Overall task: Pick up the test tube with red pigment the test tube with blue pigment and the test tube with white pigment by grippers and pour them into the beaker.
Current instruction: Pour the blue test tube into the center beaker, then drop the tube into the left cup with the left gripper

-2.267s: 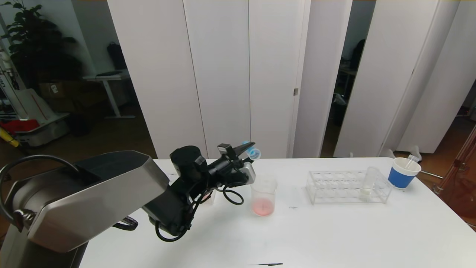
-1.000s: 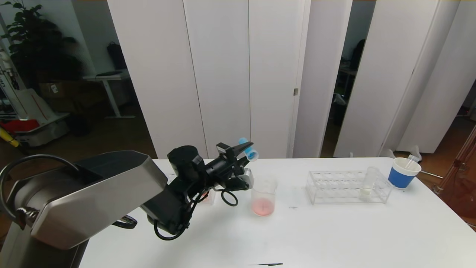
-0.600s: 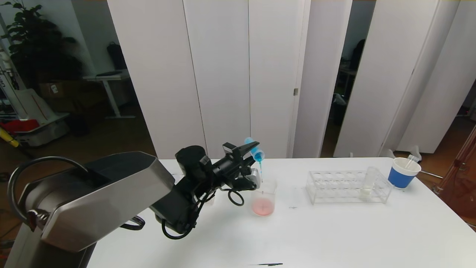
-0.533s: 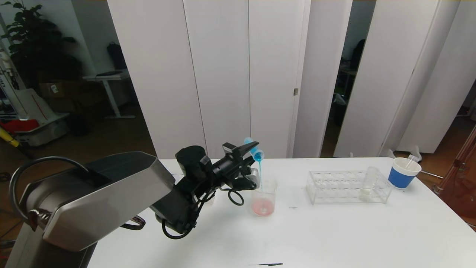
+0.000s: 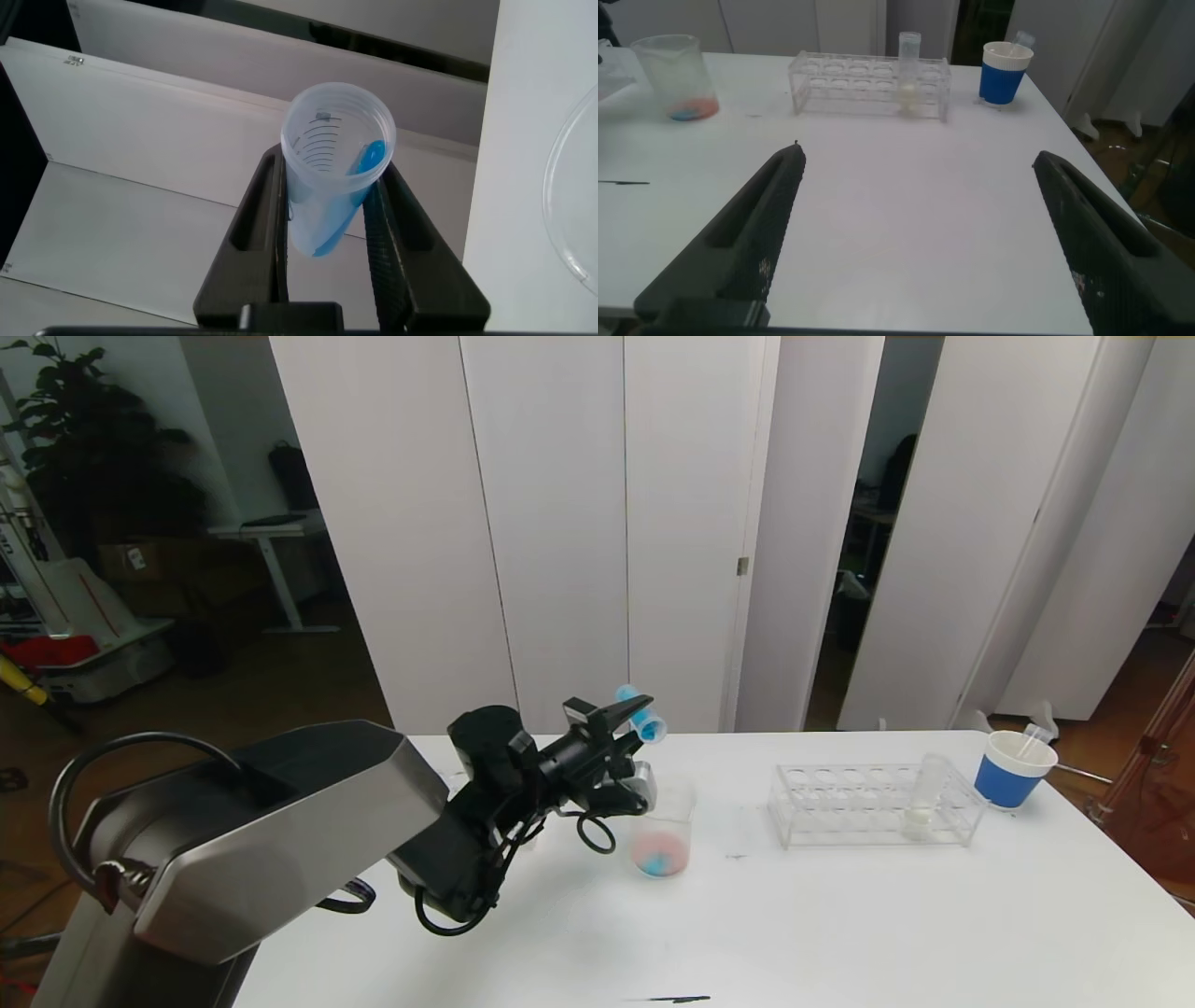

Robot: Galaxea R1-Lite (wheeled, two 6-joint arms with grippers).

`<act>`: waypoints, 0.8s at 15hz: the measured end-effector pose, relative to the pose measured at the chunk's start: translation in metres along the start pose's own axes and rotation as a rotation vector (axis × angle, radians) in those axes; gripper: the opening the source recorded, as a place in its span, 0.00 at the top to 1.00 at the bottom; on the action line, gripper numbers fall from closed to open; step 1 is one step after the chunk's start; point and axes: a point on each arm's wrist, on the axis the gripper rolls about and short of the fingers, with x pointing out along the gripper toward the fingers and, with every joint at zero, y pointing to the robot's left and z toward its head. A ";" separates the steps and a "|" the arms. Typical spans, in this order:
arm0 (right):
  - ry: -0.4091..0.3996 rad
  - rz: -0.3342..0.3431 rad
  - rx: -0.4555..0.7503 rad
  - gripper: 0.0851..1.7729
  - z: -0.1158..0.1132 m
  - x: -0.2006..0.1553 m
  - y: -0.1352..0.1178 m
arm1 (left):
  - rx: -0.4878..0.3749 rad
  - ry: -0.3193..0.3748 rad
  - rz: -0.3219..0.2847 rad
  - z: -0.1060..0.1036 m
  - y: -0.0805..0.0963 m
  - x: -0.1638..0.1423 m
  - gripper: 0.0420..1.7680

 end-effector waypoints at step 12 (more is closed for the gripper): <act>0.000 0.000 0.000 0.02 0.000 0.000 0.000 | 0.027 -0.004 0.005 0.000 0.001 0.001 0.70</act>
